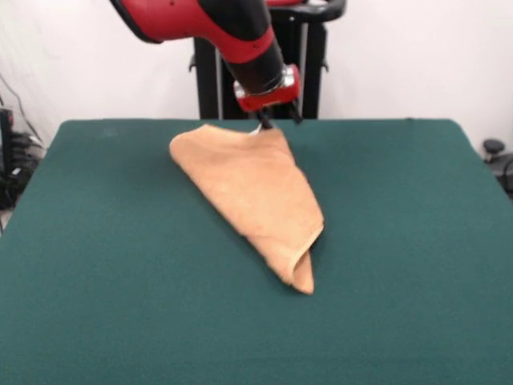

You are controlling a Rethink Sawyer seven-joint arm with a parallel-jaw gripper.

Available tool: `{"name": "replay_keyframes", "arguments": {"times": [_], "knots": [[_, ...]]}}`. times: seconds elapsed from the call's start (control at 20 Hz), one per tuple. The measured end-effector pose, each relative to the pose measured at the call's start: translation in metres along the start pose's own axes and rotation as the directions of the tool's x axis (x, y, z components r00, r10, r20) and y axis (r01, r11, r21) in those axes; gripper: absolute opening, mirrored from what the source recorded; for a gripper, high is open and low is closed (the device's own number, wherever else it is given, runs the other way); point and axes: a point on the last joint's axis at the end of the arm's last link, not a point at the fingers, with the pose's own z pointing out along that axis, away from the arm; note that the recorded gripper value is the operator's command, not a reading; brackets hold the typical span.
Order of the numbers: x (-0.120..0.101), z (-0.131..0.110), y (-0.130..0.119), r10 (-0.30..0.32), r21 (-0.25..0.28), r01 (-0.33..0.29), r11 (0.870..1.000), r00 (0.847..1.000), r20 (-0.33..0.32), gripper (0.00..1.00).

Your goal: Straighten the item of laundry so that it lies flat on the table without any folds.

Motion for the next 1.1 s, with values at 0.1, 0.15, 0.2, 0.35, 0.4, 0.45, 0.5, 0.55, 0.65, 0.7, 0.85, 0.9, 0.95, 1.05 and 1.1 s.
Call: {"name": "replay_keyframes", "arguments": {"times": [0.1, 0.15, 0.2, 0.35, 0.4, 0.45, 0.5, 0.55, 0.65, 0.7, 0.85, 0.9, 0.95, 1.05, 1.1], "knots": [[0.007, 0.002, 0.004, 0.009, -0.018, -0.010, 1.000, 0.998, -0.063, 1.00], [0.012, 0.003, 0.007, 0.011, -0.029, -0.014, 0.999, 0.994, -0.105, 1.00], [0.021, 0.005, 0.012, 0.012, -0.046, -0.020, 0.999, 0.984, -0.175, 1.00], [0.042, 0.006, 0.023, 0.003, -0.076, -0.028, 0.997, 0.951, -0.310, 1.00], [0.044, 0.006, 0.024, 0.001, -0.079, -0.028, 0.996, 0.947, -0.322, 1.00], [0.049, 0.006, 0.026, -0.002, -0.084, -0.029, 0.996, 0.938, -0.346, 1.00], [0.053, 0.006, 0.028, -0.005, -0.088, -0.029, 0.996, 0.931, -0.366, 1.00], [0.056, 0.005, 0.029, -0.007, -0.091, -0.030, 0.995, 0.925, -0.380, 1.00], [0.061, 0.005, 0.031, -0.010, -0.095, -0.031, 0.995, 0.918, -0.396, 1.00], [0.063, 0.005, 0.031, -0.010, -0.097, -0.031, 0.995, 0.917, -0.399, 1.00], [0.067, 0.006, 0.033, -0.012, -0.099, -0.031, 0.995, 0.914, -0.405, 1.00], [0.067, 0.006, 0.033, -0.012, -0.099, -0.031, 0.995, 0.914, -0.405, 1.00], [0.067, 0.006, 0.033, -0.012, -0.099, -0.030, 0.995, 0.914, -0.405, 1.00], [0.068, 0.003, 0.034, -0.010, -0.099, -0.034, 0.995, 0.912, -0.410, 1.00], [0.069, 0.000, 0.035, -0.007, -0.100, -0.039, 0.994, 0.908, -0.419, 1.00]]}}
